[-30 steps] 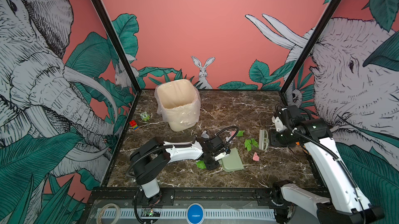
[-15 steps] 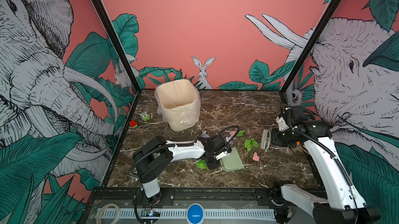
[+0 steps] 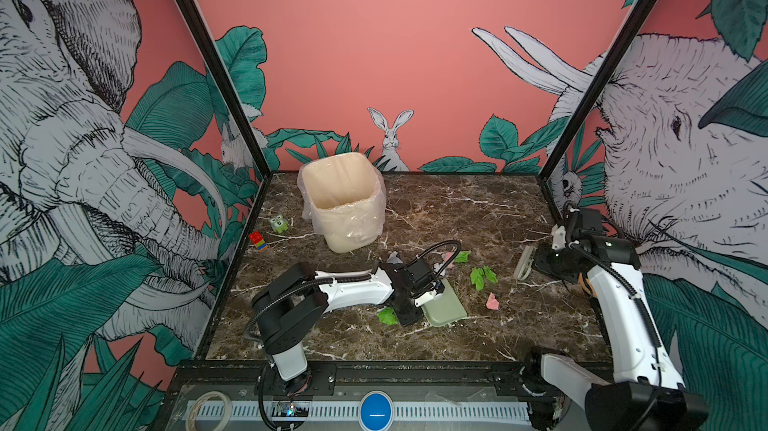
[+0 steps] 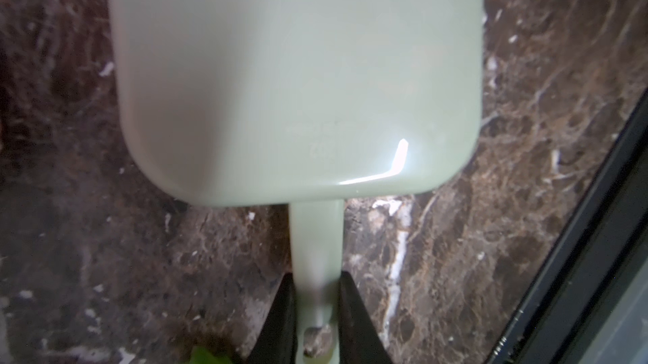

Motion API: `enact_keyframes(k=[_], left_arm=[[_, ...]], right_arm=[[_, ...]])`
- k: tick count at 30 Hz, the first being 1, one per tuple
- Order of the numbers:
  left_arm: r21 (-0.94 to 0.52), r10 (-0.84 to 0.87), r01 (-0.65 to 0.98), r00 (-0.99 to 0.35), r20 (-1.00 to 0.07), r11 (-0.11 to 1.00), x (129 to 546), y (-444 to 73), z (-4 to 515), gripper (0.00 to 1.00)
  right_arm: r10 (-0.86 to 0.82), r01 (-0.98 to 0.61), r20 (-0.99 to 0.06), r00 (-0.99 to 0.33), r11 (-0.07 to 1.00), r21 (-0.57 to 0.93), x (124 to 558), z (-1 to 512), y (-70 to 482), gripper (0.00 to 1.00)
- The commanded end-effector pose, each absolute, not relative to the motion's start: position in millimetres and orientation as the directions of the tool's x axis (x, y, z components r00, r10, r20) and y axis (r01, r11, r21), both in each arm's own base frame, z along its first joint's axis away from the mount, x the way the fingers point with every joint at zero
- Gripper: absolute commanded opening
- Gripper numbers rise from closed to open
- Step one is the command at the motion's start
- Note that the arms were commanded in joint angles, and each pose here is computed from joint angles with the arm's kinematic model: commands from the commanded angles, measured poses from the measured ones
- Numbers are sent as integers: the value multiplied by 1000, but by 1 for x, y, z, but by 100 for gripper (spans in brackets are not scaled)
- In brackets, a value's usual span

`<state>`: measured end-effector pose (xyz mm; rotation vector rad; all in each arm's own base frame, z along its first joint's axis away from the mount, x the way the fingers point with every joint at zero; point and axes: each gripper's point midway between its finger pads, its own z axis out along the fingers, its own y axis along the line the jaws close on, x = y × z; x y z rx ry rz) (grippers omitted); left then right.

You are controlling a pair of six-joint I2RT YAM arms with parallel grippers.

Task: Sweep away the paper scraps from the table

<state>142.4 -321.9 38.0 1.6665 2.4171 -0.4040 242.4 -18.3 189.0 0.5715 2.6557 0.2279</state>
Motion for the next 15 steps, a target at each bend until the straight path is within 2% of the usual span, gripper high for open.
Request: enact_keyframes(k=[1,5,11,13,15], left_arm=[[-152,839,926,-378,-391,346,144,-333,81,10],[-196,805,915,-403,-435,353,141,-338,103,10],[-221,767,905,-426,-480,364,144,-338,124,10],[-221,762,903,-431,-483,370,147,-336,128,10],[-220,757,900,-435,-488,375,151,-335,131,10]], right_arm=[[514,351,-420,-748,843,407,277,195,-20,0],[631,407,-362,-686,745,529,283,177,-31,0],[728,515,-257,-635,648,562,260,143,-43,1],[746,545,-229,-625,627,556,252,136,-43,15],[761,585,-199,-617,613,531,241,130,-44,35]])
